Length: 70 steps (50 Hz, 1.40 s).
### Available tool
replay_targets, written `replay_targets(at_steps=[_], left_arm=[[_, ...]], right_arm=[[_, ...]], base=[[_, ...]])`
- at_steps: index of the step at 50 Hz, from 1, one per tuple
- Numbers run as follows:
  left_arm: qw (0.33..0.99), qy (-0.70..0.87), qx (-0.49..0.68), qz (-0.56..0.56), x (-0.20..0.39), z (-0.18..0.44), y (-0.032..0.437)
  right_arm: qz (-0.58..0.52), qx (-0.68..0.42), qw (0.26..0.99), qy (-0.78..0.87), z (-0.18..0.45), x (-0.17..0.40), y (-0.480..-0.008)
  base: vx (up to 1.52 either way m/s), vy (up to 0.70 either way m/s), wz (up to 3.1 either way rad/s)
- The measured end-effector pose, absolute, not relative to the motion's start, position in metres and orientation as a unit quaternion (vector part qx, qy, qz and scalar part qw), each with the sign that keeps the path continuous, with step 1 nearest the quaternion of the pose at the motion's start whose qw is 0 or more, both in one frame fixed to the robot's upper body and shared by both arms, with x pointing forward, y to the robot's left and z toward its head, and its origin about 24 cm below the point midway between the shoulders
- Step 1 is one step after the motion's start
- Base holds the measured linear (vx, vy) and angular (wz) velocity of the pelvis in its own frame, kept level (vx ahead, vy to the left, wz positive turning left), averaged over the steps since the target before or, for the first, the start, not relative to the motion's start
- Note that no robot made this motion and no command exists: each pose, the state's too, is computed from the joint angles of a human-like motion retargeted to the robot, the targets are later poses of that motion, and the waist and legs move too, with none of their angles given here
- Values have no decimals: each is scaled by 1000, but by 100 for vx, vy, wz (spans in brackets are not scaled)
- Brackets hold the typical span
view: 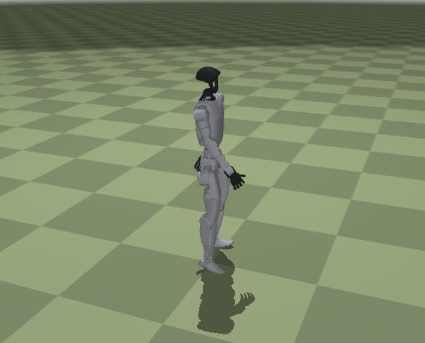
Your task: In place motions
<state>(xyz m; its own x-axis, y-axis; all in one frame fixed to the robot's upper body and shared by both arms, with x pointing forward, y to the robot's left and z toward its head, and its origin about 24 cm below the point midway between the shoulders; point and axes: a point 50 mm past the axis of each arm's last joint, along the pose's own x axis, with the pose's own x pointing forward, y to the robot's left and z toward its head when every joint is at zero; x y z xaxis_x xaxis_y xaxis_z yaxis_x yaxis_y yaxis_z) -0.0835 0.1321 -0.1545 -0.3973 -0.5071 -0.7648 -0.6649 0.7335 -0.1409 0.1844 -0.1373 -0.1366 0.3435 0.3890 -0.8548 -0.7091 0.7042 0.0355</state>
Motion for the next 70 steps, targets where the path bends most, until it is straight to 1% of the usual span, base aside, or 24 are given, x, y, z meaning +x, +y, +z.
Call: replay_targets(at_steps=[2, 5, 10, 12, 15, 18, 20, 23, 25, 28, 30, 31, 35, 38, 43, 45, 47, 50, 53, 56, 59, 63, 65, 70], left_arm=[[507, 796, -330, 12, -11, -163, 139], [621, 720, -282, -128, 94, -154, 136], [777, 550, -123, -282, 240, -99, 118], [821, 483, -27, -301, 278, -73, 118], [863, 381, 129, -304, 319, -35, 131], [881, 321, 239, -253, 333, -20, 143], [886, 316, 269, -206, 329, -28, 143], [869, 378, 248, -202, 294, -68, 137], [830, 469, 191, -233, 250, -105, 133], [715, 636, 36, -287, 152, -150, 128], [625, 730, -80, -265, 80, -163, 131], [584, 768, -132, -225, 46, -165, 133], [434, 853, -291, -4, -83, -155, 132], [371, 851, -353, 116, -156, -134, 126], [281, 870, -375, 150, -238, -87, 127], [248, 881, -369, 159, -254, -74, 127], [239, 884, -365, 168, -257, -71, 128], [276, 874, -362, 171, -239, -87, 130], [349, 849, -372, 140, -194, -117, 129], [437, 819, -362, 83, -128, -147, 131], [530, 786, -317, 7, -50, -166, 133], [650, 714, -227, -129, 61, -167, 130], [702, 665, -165, -197, 113, -159, 126], [788, 535, 73, -295, 215, -122, 135]], right_arm=[[312, -136, 757, 558, -160, 130, -158], [254, -79, 651, 711, -175, 34, -184], [143, -16, 467, 873, -150, -108, -221], [106, 17, 433, 895, -136, -147, -225], [61, 59, 416, 905, -120, -184, -225], [20, 72, 398, 914, -107, -208, -225], [-5, 73, 383, 921, -102, -215, -226], [-14, 59, 392, 918, -111, -201, -227], [6, 42, 422, 905, -125, -173, -228], [77, 16, 487, 870, -150, -109, -222], [137, -4, 537, 832, -163, -55, -211], [169, -16, 567, 806, -168, -24, -203], [298, -69, 683, 664, -166, 99, -156], [375, -99, 745, 543, -142, 173, -116], [452, -141, 797, 375, -88, 246, -74], [468, -169, 801, 334, -74, 260, -68], [478, -208, 795, 311, -69, 264, -69], [469, -268, 779, 318, -82, 252, -81], [435, -301, 750, 396, -115, 216, -108], [377, -285, 700, 535, -154, 151, -145], [292, -228, 601, 709, -173, 61, -184], [179, -109, 419, 883, -154, -55, -223], [138, -60, 367, 918, -141, -98, -232], [83, -10, 358, 930, -121, -164, -241]], base=[[-4, 6, 34], [-1, -1, 15], [-2, 9, -13], [-2, 6, -8], [-2, 1, -1], [0, 4, -3], [1, 7, -8], [2, 6, -4], [0, 0, 0], [2, 1, 0], [2, -2, -12], [5, -4, -33], [6, -6, -50], [5, -3, -37], [0, 0, -4], [0, -2, 10], [0, -3, 23], [2, -1, 22], [1, 1, 13], [0, 0, 0], [-3, 0, 18], [0, 0, 0], [0, 0, 0], [0, 0, 0]])
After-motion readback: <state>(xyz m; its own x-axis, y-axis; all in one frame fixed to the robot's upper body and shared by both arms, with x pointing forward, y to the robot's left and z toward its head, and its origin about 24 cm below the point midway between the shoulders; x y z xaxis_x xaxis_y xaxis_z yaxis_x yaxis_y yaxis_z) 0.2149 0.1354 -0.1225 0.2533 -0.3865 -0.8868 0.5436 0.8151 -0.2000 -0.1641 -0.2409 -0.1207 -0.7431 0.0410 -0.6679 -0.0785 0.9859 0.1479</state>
